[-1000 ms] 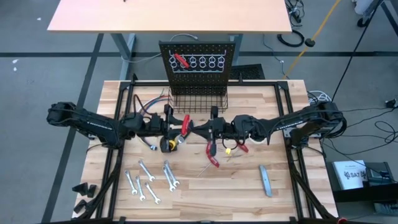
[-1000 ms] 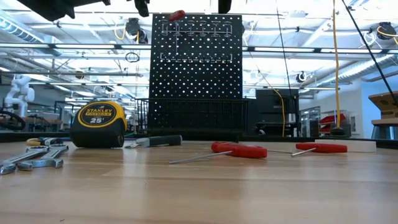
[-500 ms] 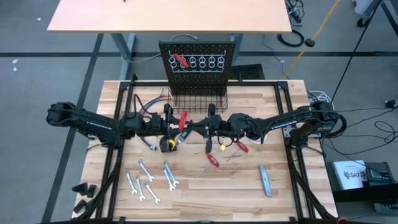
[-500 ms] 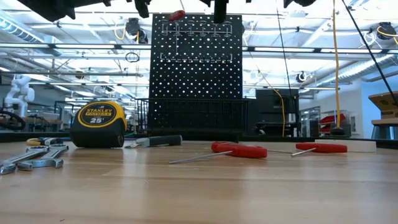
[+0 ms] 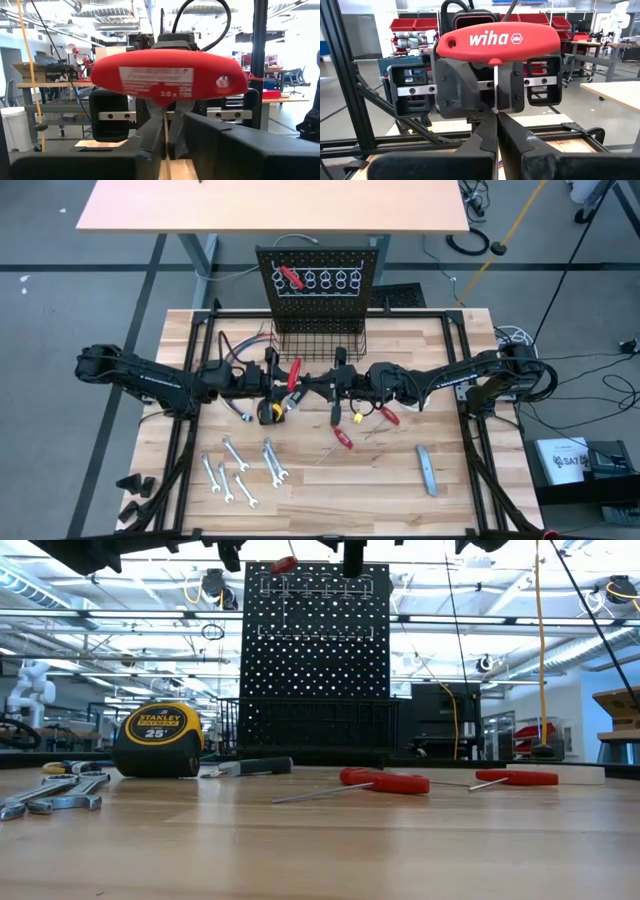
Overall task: Hang tools onto peg board
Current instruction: Hang the allen wrench on the peg board
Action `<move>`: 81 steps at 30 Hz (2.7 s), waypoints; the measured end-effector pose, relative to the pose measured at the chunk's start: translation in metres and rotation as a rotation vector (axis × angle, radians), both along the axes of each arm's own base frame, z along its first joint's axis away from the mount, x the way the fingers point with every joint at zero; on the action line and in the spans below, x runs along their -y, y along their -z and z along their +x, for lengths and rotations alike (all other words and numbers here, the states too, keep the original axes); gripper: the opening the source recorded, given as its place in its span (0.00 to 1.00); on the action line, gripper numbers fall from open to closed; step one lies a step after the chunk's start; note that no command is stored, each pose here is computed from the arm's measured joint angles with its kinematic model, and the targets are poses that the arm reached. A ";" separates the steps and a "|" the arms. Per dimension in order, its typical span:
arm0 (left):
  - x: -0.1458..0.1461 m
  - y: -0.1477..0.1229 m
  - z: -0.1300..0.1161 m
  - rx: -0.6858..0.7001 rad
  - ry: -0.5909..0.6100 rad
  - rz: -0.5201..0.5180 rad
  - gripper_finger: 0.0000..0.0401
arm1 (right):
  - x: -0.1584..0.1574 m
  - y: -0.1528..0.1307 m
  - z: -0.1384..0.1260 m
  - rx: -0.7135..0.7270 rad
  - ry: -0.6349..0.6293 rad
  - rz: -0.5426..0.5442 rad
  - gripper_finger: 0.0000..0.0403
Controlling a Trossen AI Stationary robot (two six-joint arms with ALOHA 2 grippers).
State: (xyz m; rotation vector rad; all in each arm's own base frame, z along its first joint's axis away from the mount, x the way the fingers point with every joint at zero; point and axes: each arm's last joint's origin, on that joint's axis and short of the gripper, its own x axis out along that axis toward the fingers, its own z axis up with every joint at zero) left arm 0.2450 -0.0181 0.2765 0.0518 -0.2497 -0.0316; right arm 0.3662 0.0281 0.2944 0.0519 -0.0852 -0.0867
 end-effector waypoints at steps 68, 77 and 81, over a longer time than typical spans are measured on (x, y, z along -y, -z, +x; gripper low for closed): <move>-0.123 -0.157 0.082 -0.175 -0.958 0.060 0.00 | 0.016 0.008 -0.089 -0.777 0.363 -0.038 0.33; -0.128 -0.157 0.079 -0.182 -0.971 0.060 0.00 | 0.016 0.008 -0.089 -0.778 0.363 -0.038 0.33; -0.127 -0.159 0.078 -0.177 -0.976 0.057 0.00 | 0.016 0.008 -0.089 -0.780 0.362 -0.042 0.33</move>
